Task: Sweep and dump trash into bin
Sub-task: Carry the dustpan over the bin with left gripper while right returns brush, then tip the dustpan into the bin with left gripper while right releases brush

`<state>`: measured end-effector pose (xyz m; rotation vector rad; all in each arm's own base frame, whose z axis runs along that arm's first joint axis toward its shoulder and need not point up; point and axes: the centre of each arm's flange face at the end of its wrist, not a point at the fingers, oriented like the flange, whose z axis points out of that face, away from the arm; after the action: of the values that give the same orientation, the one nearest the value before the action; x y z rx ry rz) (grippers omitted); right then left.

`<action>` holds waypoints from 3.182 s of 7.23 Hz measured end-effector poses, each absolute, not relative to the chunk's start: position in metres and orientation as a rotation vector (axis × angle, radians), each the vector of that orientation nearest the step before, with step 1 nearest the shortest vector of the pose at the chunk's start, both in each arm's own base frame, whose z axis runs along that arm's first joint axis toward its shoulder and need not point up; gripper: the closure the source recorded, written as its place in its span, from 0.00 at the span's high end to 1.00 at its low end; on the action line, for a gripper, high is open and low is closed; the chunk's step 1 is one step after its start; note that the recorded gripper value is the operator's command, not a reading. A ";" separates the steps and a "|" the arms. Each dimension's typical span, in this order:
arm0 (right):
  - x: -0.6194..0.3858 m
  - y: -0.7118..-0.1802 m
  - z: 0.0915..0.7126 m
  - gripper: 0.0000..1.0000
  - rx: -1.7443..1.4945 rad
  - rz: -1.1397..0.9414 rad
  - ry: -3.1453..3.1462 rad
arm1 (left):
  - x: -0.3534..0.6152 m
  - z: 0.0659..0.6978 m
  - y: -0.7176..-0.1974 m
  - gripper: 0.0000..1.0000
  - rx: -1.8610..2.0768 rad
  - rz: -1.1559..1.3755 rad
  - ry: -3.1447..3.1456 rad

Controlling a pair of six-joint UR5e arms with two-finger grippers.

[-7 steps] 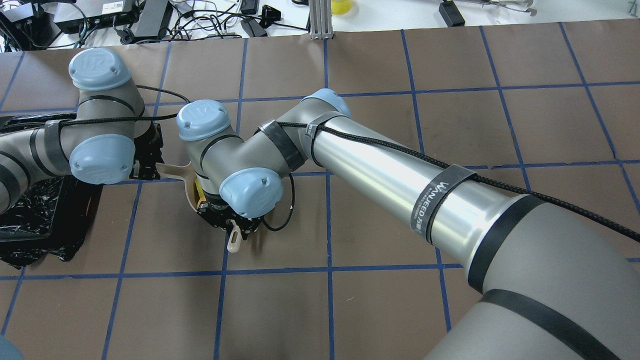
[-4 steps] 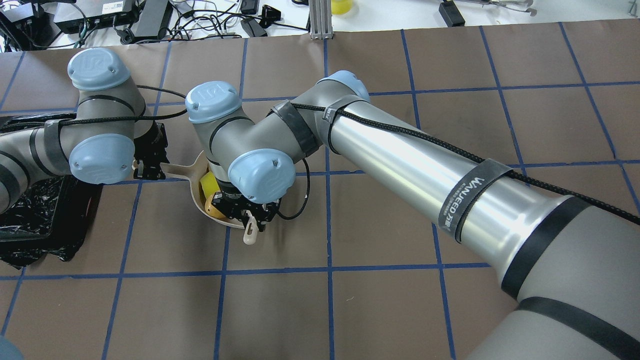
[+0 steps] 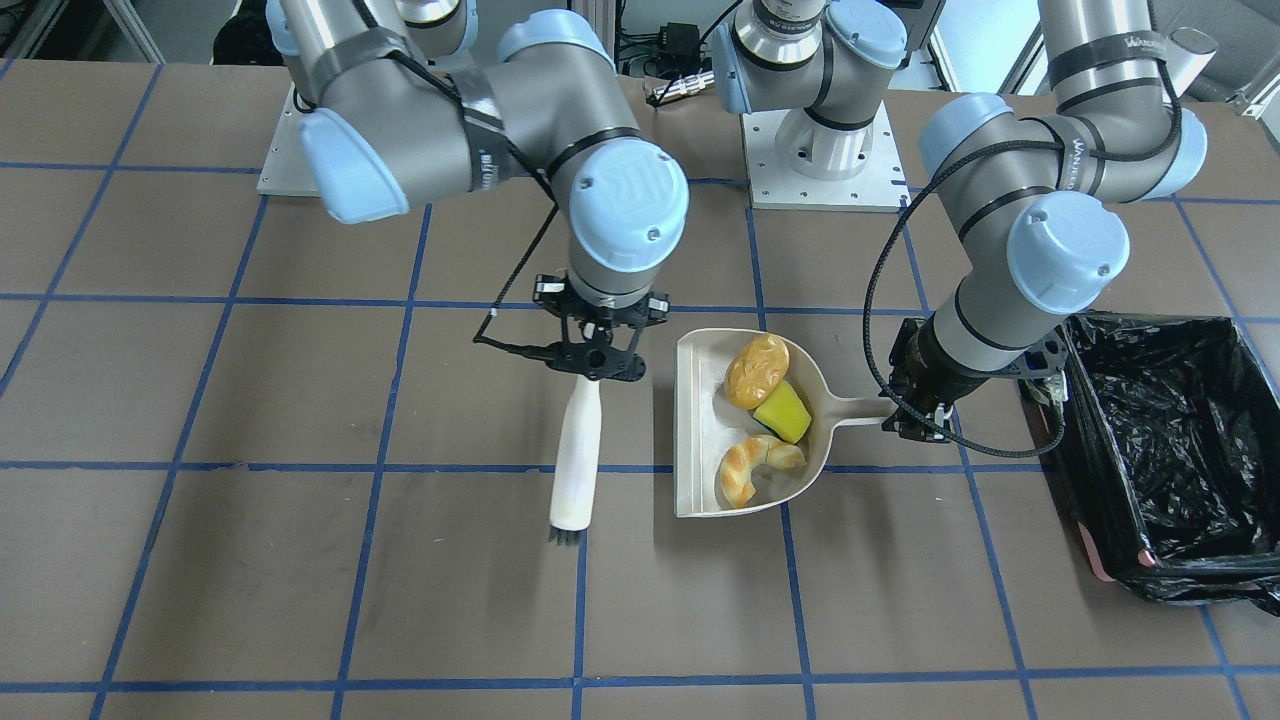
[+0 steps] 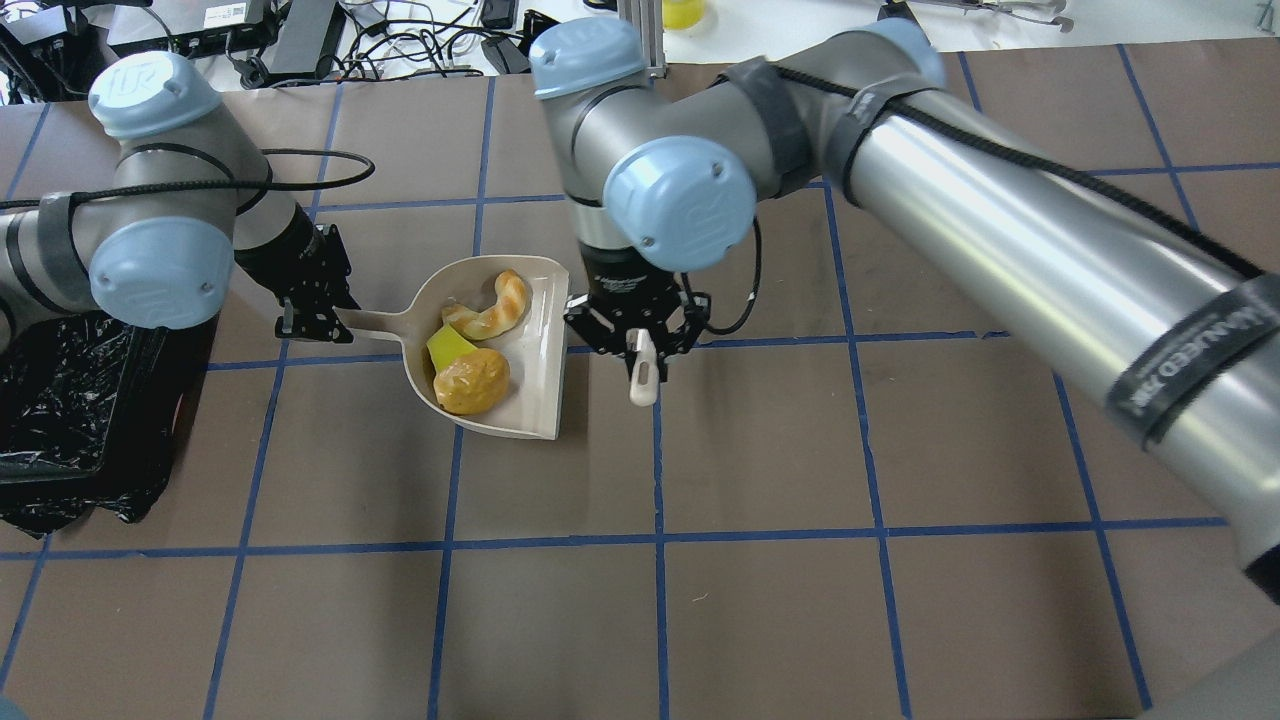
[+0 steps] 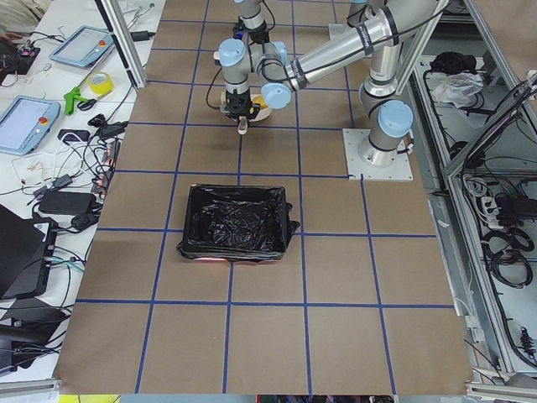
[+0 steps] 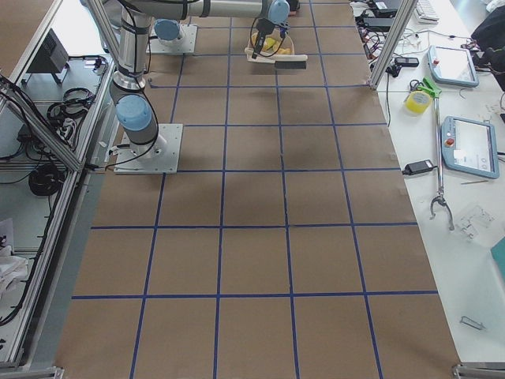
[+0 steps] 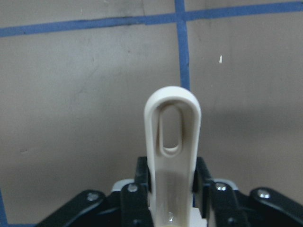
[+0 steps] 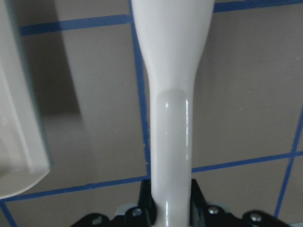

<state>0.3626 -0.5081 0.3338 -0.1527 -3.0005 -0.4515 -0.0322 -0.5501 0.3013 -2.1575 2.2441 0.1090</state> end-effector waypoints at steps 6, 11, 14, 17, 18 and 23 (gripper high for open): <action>0.054 -0.594 0.331 0.07 -0.011 -0.533 -3.068 | 0.071 0.396 -0.584 0.00 -2.253 0.199 2.243; -0.089 -0.615 0.258 0.07 -0.004 -0.530 -3.034 | 0.230 0.423 -0.554 0.00 -2.123 0.092 2.367; -0.091 -0.615 0.230 0.07 -0.002 -0.536 -3.037 | 0.321 0.440 -0.531 0.00 -1.973 -0.009 2.440; -0.090 -0.606 0.219 0.33 0.013 -0.546 -3.027 | 0.385 0.454 -0.535 0.00 -1.852 -0.144 2.439; -0.090 -0.606 0.218 0.86 0.014 -0.536 -3.023 | 0.396 0.454 -0.541 0.00 -1.814 -0.185 2.449; -0.095 -0.616 0.260 1.00 -0.004 -0.329 -2.988 | 0.424 0.429 -0.563 0.00 -1.682 -0.346 2.481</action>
<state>-0.0948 -0.6161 0.2597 -0.0038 -2.9877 -0.3290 0.4240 -0.5632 0.4289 -1.6823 2.4809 -0.3456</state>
